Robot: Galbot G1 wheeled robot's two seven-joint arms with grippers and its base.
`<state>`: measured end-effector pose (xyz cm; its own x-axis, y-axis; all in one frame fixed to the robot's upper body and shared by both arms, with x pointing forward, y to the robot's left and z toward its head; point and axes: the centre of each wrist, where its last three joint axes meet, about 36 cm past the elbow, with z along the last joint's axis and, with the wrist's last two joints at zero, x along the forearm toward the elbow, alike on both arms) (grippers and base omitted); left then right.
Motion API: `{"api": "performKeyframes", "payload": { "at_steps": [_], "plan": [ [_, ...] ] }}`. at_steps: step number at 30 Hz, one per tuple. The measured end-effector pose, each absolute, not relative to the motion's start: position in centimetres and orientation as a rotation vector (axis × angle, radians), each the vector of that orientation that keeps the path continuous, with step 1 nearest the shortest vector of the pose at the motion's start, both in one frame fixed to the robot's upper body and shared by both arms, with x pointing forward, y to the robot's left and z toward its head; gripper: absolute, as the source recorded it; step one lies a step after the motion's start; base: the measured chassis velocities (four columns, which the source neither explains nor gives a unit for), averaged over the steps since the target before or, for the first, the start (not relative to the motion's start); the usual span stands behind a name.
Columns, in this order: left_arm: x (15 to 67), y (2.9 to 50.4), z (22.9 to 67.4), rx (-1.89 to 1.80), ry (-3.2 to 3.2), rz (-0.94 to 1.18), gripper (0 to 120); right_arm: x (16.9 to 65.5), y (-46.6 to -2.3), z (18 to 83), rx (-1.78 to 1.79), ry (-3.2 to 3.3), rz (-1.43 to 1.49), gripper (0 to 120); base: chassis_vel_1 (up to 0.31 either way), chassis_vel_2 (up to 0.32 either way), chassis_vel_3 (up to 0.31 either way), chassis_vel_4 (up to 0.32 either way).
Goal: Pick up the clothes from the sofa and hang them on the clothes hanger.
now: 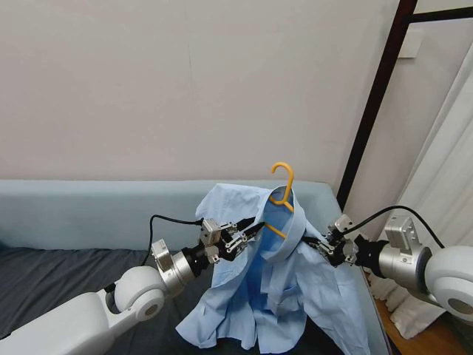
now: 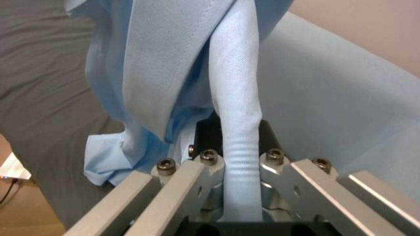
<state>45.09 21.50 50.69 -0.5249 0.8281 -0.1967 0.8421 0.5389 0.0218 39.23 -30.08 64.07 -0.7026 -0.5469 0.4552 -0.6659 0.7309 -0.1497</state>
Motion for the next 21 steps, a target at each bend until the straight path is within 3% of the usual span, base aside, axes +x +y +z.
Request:
{"api": "performKeyframes", "payload": {
  "at_steps": [13,17,21],
  "plan": [
    [44.7,21.0,50.4,1.431,2.598,-0.089,0,39.1,-29.9,64.0,0.931,-2.556,0.430,1,0.000,0.000,0.000,0.000],
    [44.7,21.5,50.6,1.407,2.604,-0.062,11,39.1,-29.8,64.0,0.929,-2.559,0.429,1,0.000,0.000,0.000,0.000],
    [44.4,22.4,51.8,1.357,2.594,-0.035,32,39.0,-29.6,64.0,0.914,-2.573,0.418,1,0.000,0.000,0.000,0.000]
  ]
}}
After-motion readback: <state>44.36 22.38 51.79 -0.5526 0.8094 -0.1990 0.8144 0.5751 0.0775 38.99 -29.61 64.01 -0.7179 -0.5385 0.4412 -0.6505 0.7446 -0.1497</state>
